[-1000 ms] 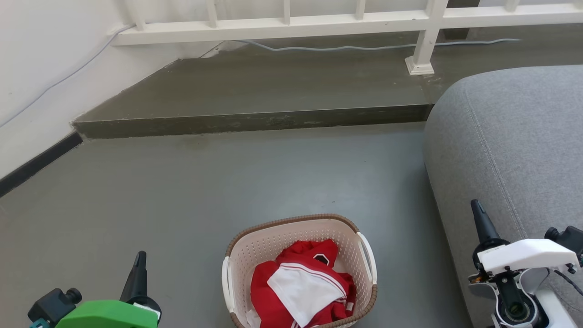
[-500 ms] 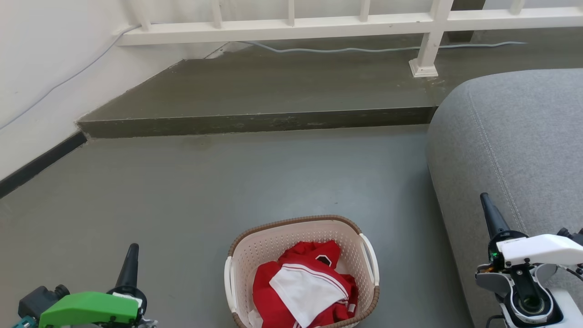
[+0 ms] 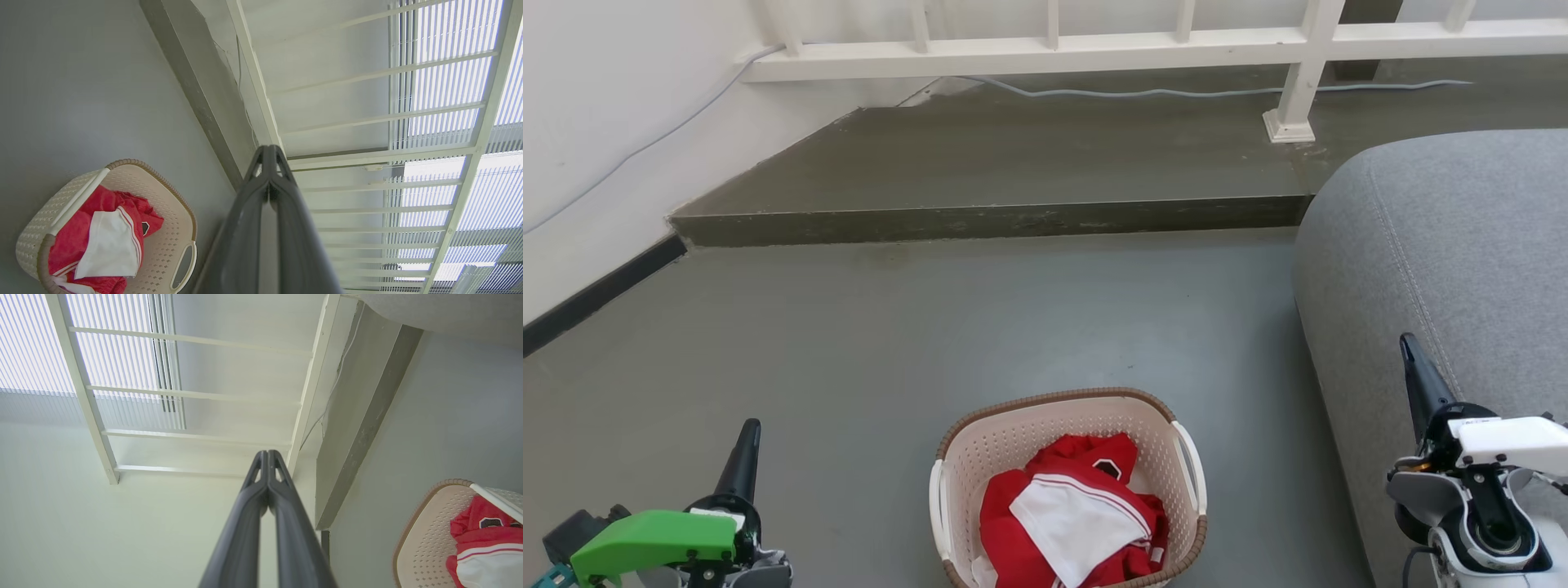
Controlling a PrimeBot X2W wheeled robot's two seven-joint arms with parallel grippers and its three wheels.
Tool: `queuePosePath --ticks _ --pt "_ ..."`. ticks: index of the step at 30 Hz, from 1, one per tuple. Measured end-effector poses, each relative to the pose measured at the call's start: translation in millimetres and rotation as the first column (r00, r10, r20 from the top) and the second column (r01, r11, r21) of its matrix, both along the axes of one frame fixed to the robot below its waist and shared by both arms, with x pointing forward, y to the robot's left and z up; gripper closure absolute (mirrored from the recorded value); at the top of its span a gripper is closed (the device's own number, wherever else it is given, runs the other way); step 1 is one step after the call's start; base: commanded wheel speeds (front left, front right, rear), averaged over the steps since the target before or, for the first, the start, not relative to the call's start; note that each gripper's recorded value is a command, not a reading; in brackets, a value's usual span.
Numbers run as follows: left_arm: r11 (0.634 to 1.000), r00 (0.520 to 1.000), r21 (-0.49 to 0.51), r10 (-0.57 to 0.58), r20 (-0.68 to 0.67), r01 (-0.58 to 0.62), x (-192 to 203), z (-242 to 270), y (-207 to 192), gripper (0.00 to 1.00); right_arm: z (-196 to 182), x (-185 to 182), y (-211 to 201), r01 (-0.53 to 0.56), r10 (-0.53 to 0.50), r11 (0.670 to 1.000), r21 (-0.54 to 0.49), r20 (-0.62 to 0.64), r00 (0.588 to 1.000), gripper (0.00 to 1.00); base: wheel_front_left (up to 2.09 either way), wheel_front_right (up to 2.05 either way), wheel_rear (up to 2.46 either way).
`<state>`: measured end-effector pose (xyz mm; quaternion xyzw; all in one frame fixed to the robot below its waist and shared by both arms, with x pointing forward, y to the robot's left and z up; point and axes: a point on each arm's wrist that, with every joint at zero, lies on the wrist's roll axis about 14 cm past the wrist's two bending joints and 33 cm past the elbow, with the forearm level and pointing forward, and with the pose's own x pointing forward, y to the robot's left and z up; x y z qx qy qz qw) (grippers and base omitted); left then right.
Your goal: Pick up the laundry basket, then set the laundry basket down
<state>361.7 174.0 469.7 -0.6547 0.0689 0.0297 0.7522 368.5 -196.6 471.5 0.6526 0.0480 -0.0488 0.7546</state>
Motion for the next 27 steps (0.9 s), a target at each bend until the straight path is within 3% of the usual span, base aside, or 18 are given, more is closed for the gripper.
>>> queuePosePath --ticks 11,27 --pt "0.989 0.999 -0.146 0.038 0.025 -0.034 6.4 6.8 8.7 1.00 6.0 3.0 -7.7 0.031 -0.036 0.989 0.147 0.034 0.999 1.00 0.00 0.00 0.00" --pt "0.988 0.999 -0.146 0.043 0.024 -0.039 7.4 5.3 10.3 1.00 7.6 4.9 -8.9 0.034 -0.041 0.988 0.152 0.042 0.998 1.00 0.00 0.00 0.00"
